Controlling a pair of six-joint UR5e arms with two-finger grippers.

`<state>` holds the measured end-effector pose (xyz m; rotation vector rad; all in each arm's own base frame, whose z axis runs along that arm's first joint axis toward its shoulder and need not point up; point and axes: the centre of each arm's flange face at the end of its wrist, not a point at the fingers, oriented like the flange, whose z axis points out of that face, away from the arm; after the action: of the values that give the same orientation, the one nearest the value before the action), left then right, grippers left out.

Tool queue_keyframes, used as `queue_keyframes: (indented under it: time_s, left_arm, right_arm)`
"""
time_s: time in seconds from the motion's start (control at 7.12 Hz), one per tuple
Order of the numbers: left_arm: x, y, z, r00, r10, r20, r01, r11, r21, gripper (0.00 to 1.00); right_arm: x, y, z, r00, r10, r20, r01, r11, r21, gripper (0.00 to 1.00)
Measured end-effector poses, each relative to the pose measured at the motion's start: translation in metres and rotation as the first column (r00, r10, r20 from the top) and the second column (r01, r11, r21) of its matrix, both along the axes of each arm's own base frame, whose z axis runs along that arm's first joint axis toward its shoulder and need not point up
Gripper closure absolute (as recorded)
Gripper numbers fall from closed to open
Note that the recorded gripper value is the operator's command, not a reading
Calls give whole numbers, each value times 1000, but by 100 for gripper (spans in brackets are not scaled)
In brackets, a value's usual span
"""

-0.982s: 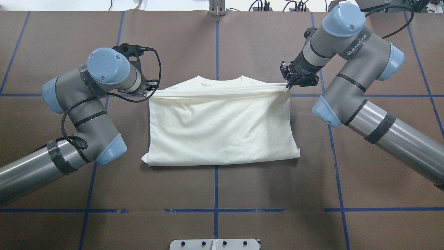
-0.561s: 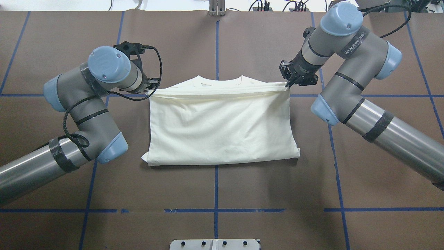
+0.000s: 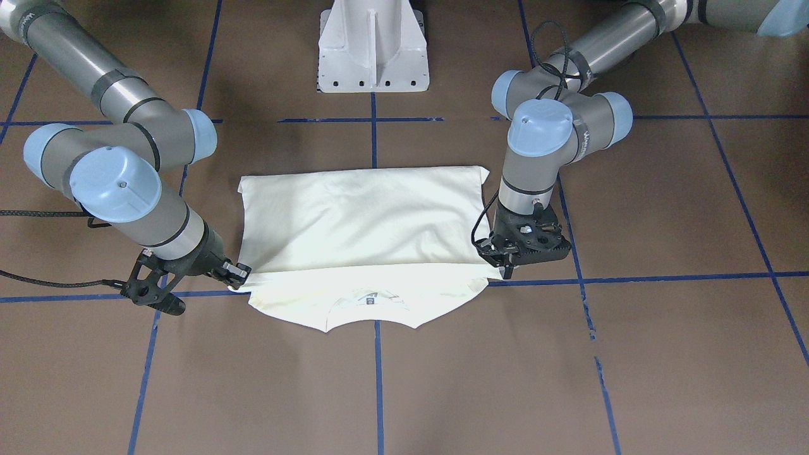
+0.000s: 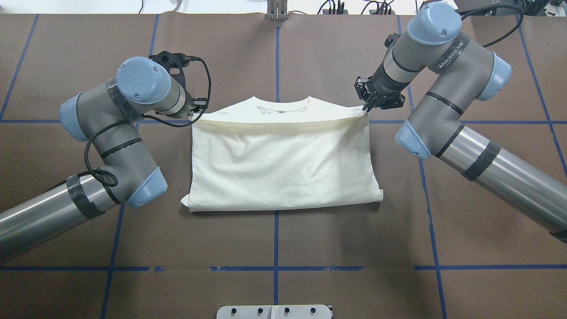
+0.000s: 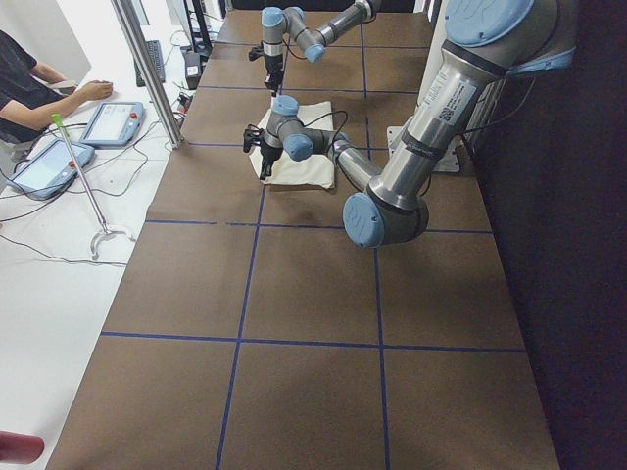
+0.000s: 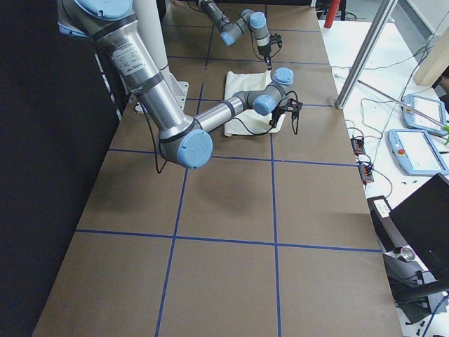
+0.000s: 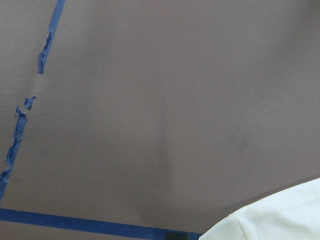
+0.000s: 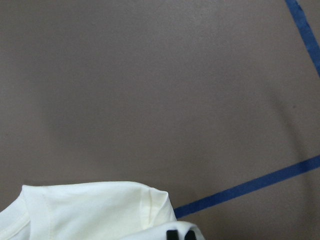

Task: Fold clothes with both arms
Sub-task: 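Lay the hem at the collar and open both grippers, then move the right gripper down to the folded shirt's side edge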

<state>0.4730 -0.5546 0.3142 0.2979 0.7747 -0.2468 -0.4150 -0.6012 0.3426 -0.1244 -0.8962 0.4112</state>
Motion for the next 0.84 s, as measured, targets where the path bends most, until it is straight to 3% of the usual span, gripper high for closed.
queue_keyframes:
  time_s: [0.56, 0.84]
  left_arm:
    - [-10, -4, -16, 997, 69, 24, -70, 994, 85, 0]
    - [-25, 9, -44, 995, 99, -23, -95, 989, 115, 0]
  right_arm:
    - [6, 8, -12, 1000, -11, 19, 10, 999, 37, 0]
    - [5, 58, -15, 999, -23, 27, 21, 997, 77, 0]
